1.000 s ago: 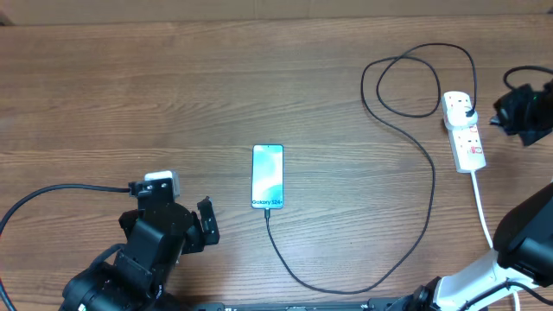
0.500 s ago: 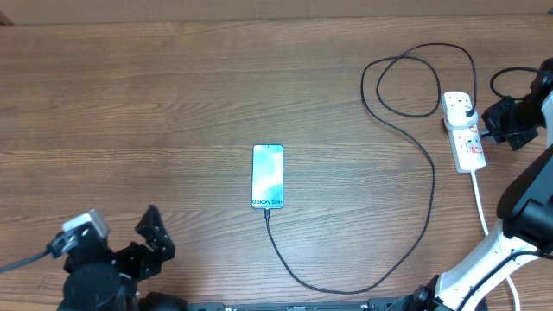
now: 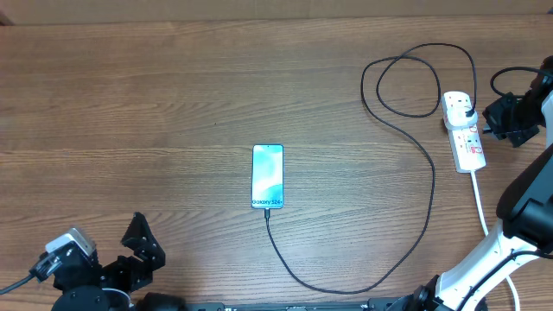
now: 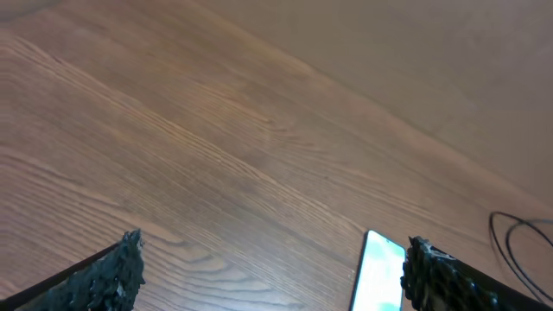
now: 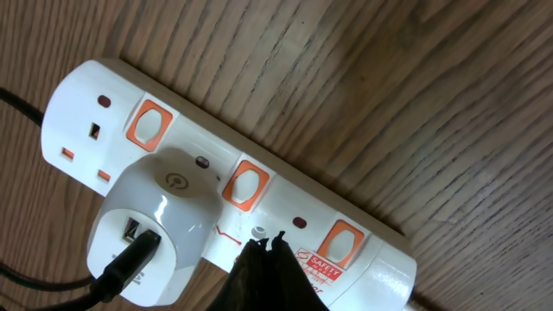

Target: Plug charger to phone and switch on socket

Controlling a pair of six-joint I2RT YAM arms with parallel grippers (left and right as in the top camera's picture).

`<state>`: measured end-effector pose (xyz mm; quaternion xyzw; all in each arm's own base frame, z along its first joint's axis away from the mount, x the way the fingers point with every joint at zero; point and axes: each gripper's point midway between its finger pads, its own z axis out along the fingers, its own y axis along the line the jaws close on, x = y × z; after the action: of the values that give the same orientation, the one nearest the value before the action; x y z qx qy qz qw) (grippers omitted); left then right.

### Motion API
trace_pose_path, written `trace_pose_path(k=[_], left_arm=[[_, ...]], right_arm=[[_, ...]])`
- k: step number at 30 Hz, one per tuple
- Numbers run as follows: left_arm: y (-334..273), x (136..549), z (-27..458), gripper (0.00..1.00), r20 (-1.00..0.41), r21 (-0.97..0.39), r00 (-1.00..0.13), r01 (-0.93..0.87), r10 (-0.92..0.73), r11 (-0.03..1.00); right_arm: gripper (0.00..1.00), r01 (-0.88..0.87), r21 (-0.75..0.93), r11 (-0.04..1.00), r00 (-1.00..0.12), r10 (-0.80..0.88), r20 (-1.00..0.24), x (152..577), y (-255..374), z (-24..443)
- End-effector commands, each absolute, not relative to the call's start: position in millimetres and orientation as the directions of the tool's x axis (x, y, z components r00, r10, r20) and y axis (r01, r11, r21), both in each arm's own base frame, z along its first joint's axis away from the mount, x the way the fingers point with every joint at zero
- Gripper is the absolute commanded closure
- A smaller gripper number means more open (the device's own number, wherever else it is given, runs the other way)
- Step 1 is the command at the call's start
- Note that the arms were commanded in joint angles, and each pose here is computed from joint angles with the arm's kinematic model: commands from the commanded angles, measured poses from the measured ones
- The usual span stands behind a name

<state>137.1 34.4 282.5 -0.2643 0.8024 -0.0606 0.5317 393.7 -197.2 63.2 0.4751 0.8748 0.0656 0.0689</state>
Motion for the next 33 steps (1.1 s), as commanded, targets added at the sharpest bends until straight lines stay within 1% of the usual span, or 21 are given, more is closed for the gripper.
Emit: trace_pose_path(k=[1, 6, 10, 15, 33], left_arm=[[40.5, 134.7, 282.6, 0.0, -0.819, -0.392, -0.263, -0.394, -0.511, 0.831], [40.5, 134.7, 282.6, 0.01, -0.819, -0.392, -0.263, -0.394, -0.511, 0.831], [40.5, 134.7, 282.6, 0.0, -0.819, -0.392, -0.263, -0.394, -0.511, 0.831], [40.5, 134.7, 282.6, 0.0, -0.819, -0.392, -0.263, -0.394, -0.511, 0.831], [40.5, 134.7, 282.6, 0.0, -0.819, -0.392, -0.263, -0.394, -0.511, 0.831]], right_arm=[[0.96, 0.819, 0.186, 0.544, -0.545, 0.837, -0.045, 399.8, -197.5, 54.3], [0.96, 0.814, 0.198, 0.546, -0.549, 0.835, -0.045, 403.0, -195.4, 53.4], [0.96, 0.798, 0.264, 0.541, -0.556, 0.831, -0.022, 411.1, -185.7, 56.1], [0.96, 0.799, 0.234, 0.554, -0.561, 0.827, -0.043, 411.3, -187.4, 54.8], [0.96, 0.798, 0.224, 0.56, -0.56, 0.826, -0.072, 415.2, -190.8, 54.9]])
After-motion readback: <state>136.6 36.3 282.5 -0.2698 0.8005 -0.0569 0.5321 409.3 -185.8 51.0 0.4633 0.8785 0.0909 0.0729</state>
